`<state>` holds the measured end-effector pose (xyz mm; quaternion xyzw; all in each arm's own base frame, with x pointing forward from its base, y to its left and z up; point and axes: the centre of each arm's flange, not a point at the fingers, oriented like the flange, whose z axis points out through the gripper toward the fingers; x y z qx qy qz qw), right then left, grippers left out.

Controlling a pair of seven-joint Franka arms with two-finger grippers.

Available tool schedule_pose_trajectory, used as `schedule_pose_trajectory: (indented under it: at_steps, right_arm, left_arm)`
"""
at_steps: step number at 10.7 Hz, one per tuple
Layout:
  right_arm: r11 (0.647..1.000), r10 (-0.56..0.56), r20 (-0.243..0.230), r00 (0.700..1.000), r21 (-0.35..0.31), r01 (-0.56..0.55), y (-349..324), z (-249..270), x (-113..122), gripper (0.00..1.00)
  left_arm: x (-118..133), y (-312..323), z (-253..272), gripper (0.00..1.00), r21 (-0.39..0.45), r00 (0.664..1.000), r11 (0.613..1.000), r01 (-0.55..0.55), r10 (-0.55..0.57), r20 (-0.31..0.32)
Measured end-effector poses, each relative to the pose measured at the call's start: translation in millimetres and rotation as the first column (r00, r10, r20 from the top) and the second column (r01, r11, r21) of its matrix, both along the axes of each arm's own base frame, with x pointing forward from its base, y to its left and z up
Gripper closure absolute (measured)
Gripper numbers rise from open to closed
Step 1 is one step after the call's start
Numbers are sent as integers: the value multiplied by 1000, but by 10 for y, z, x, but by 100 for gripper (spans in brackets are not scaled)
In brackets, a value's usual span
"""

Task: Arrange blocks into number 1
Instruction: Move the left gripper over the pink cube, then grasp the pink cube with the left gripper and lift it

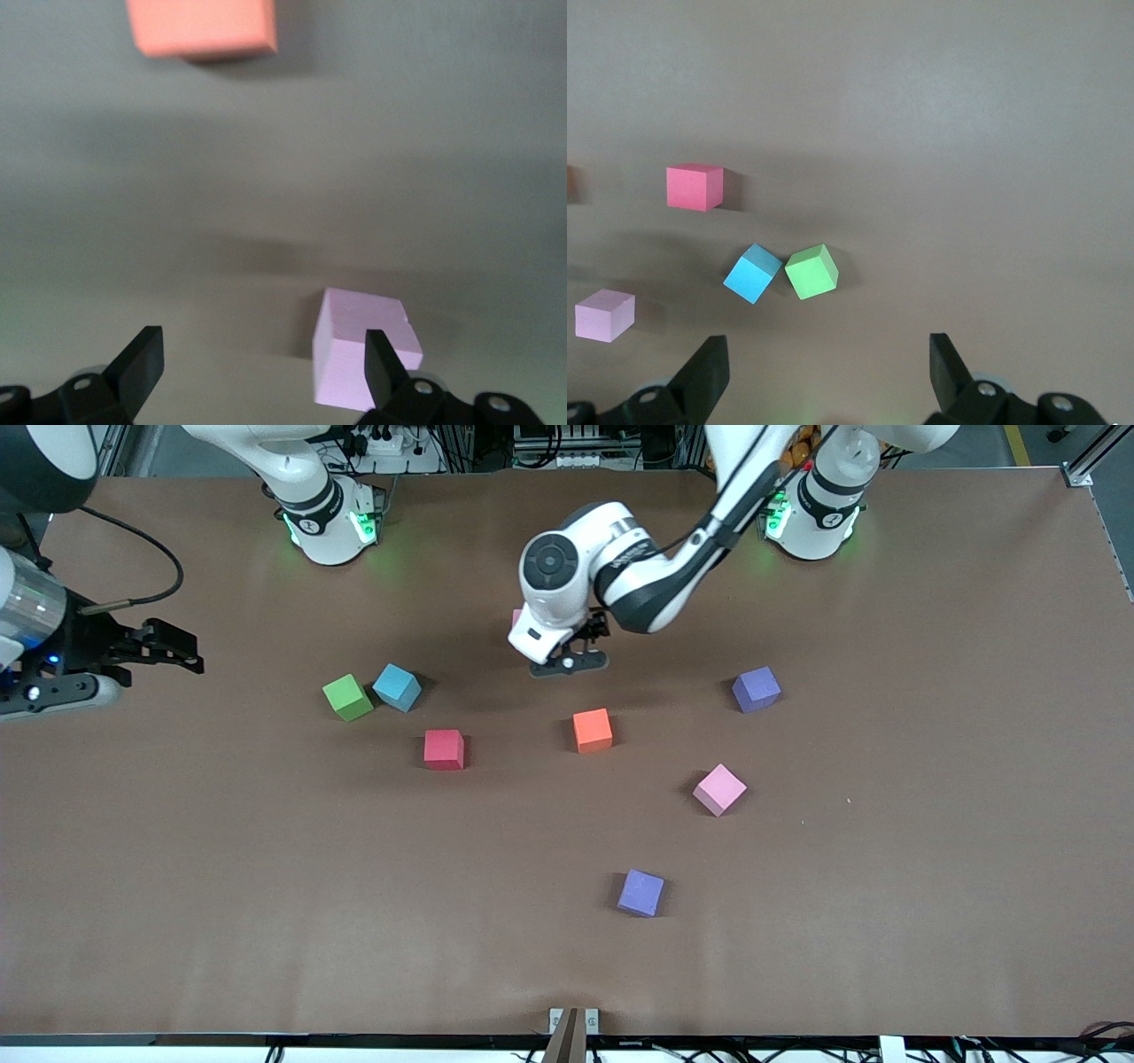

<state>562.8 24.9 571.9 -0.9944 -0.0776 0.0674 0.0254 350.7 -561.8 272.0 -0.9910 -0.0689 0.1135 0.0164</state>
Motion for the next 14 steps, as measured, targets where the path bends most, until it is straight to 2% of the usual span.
schedule_pose_trajectory:
  at_steps: [4, 7, 14]
  right_arm:
    - [1000, 13, -14, 1000, 5, -13, 101, -352, 5, 0]
    - [1000, 15, -16, 1000, 5, -15, 110, -363, 0, 0]
    - [1000, 14, -16, 1000, 5, -14, 109, -363, 0, 0]
  left_arm:
    - [-683, -494, -337, 0, -24, 998, 1000, 6, -4, 69]
    - [-976, -644, -345, 0, -28, 994, 999, 47, -44, 104]
    - [-726, -544, -384, 0, -11, 989, 999, 42, -40, 144]
